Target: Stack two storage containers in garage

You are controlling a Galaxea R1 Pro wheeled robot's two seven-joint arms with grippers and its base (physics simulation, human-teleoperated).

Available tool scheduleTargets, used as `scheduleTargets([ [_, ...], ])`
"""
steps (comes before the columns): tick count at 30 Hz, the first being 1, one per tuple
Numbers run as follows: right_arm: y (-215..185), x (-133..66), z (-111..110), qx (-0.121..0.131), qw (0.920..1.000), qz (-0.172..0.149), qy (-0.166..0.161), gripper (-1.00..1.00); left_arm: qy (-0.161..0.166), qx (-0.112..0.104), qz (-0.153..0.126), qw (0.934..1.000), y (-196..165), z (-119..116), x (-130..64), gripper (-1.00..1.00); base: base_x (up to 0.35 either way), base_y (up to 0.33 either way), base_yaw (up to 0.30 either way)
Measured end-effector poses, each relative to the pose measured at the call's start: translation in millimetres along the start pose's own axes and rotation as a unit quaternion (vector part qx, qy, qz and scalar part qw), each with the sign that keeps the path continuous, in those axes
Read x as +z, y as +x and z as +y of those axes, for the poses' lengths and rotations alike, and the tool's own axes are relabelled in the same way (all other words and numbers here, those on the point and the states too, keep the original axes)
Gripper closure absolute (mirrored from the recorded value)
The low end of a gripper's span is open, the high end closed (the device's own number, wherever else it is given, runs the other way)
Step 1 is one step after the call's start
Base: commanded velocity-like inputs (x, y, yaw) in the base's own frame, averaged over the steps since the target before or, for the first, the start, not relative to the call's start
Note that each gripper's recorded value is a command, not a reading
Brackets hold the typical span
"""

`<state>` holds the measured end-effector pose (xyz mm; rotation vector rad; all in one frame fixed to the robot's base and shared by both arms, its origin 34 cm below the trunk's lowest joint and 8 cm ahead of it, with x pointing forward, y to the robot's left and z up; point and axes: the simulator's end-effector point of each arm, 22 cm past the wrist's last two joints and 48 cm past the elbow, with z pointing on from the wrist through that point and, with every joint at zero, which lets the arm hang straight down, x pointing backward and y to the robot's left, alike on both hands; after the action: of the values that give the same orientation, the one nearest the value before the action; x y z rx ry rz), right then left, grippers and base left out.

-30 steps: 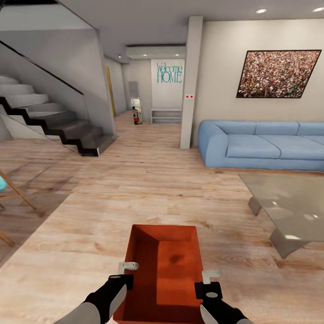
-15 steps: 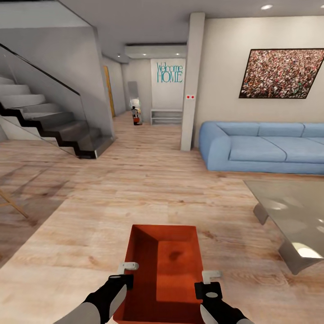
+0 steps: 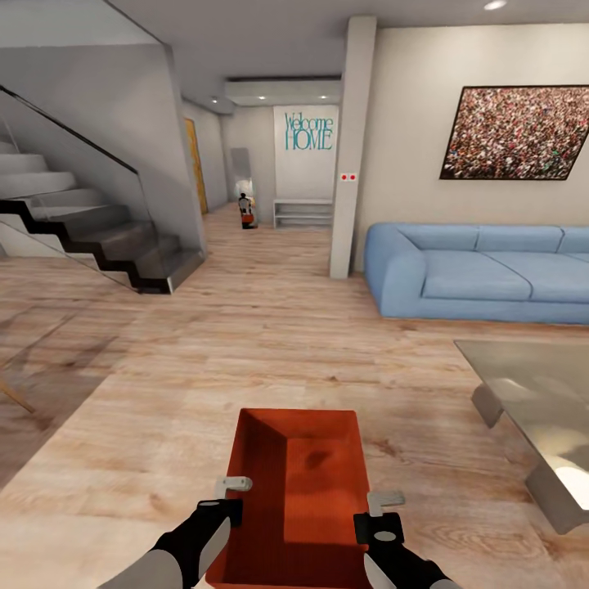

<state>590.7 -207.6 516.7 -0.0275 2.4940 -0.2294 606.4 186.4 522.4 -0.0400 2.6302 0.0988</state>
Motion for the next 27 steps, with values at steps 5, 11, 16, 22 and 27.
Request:
scheduleTargets([
  [5,0.3,0.0,0.1,0.000,1.0000,0.000,0.000,1.00,0.000,0.000,0.000,1.0000,0.3,0.1,0.0,1.00,0.322,0.000,0.000],
  [11,0.3,0.0,0.1,0.000,1.0000,0.000,0.000,1.00,0.000,0.000,0.000,1.0000,0.3,0.0,0.0,1.00,0.321,0.000,0.000],
  [16,0.3,0.0,0.1,0.000,1.0000,0.000,0.000,1.00,0.000,0.000,0.000,1.0000,0.3,0.1,0.0,1.00,0.321,0.000,0.000],
  [22,0.3,0.0,0.1,0.000,1.0000,0.000,0.000,1.00,0.000,0.000,0.000,1.0000,0.3,0.0,0.0,1.00,0.321,0.000,0.000],
  [27,0.3,0.0,0.1,0.000,1.0000,0.000,0.000,1.00,0.000,0.000,0.000,1.0000,0.3,0.0,0.0,1.00,0.321,0.000,0.000],
])
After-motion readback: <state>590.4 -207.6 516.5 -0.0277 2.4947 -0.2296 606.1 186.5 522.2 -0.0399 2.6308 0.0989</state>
